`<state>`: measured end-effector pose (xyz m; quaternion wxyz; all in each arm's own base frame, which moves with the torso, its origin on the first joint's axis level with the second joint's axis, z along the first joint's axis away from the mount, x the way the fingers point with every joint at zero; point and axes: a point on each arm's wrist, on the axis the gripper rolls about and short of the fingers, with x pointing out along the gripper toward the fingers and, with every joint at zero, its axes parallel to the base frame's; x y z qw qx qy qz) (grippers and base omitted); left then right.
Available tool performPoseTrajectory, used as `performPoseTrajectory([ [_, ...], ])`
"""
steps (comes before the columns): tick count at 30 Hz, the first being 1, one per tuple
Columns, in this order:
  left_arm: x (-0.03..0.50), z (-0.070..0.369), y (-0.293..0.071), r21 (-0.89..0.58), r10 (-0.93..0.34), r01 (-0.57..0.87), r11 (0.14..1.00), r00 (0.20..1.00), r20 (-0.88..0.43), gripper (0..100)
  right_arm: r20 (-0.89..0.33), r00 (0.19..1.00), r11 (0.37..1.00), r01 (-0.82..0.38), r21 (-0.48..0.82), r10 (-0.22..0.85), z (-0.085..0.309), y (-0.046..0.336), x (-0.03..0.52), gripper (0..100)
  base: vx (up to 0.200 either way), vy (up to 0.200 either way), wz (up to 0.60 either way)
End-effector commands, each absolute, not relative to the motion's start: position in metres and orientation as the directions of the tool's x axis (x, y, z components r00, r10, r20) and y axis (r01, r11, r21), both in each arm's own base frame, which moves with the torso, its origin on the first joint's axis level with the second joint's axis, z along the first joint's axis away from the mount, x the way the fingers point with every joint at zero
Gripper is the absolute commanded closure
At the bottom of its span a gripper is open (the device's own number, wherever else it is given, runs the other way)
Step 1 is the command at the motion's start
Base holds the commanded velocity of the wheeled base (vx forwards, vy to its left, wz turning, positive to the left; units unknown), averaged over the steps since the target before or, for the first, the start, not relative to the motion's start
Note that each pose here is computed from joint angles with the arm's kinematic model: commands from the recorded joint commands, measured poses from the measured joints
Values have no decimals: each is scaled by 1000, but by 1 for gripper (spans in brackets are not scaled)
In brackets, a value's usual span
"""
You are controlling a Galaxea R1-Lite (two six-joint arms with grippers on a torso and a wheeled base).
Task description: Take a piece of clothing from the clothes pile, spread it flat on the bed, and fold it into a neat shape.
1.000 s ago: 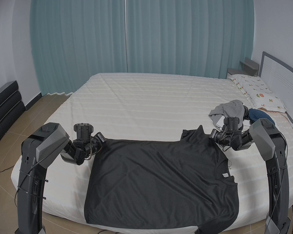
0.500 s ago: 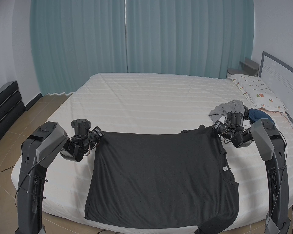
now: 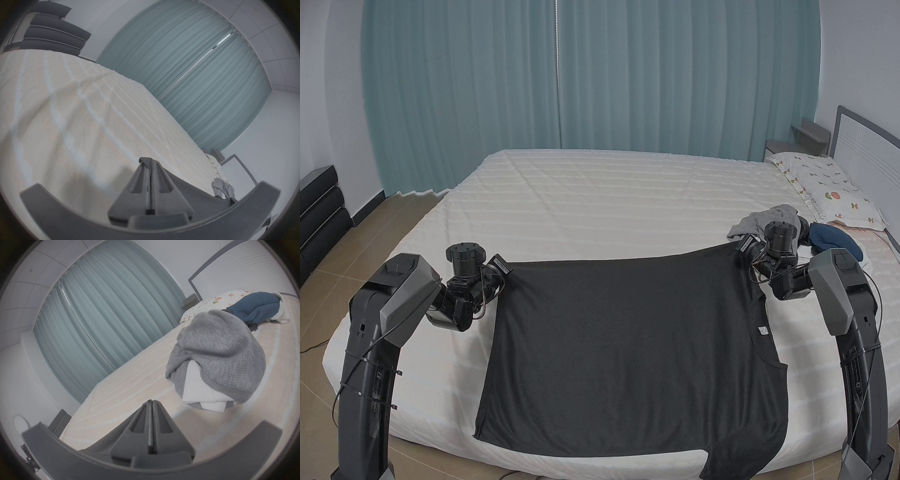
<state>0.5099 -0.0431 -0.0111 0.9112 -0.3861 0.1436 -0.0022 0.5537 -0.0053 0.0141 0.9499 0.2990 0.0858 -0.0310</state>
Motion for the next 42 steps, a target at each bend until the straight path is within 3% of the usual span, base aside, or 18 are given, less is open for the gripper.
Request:
performPoseTrajectory([
  [1, 511, -14, -43, -705, -115, -109, 701, 958, -262, 100, -200, 980, 823, 118, 556, -6, 0, -4, 555, 100, 0, 0, 0],
  [22, 514, -35, -45, -689, -117, -157, 707, 935, -334, 100, -239, 971, 834, 129, 537, 3, -31, 2, 558, 100, 0, 0, 0],
  [23, 515, -35, -45, -689, -118, -156, 707, 936, -332, 0, -239, 971, 834, 131, 537, 1, -31, 2, 558, 100, 0, 0, 0],
  [26, 516, -35, -45, -690, -118, -155, 707, 936, -331, 0, -243, 970, 834, 136, 534, -3, -33, 2, 557, 100, 0, 0, 0],
  [27, 516, -35, -46, -689, -119, -156, 708, 935, -334, 0, -246, 969, 834, 139, 533, -5, -35, 2, 557, 0, 0, 0, 0],
  [42, 511, -35, -46, -688, -113, -166, 706, 933, -341, 0, -295, 955, 845, 188, 500, -37, -21, -11, 542, 0, 0, 0, 0],
])
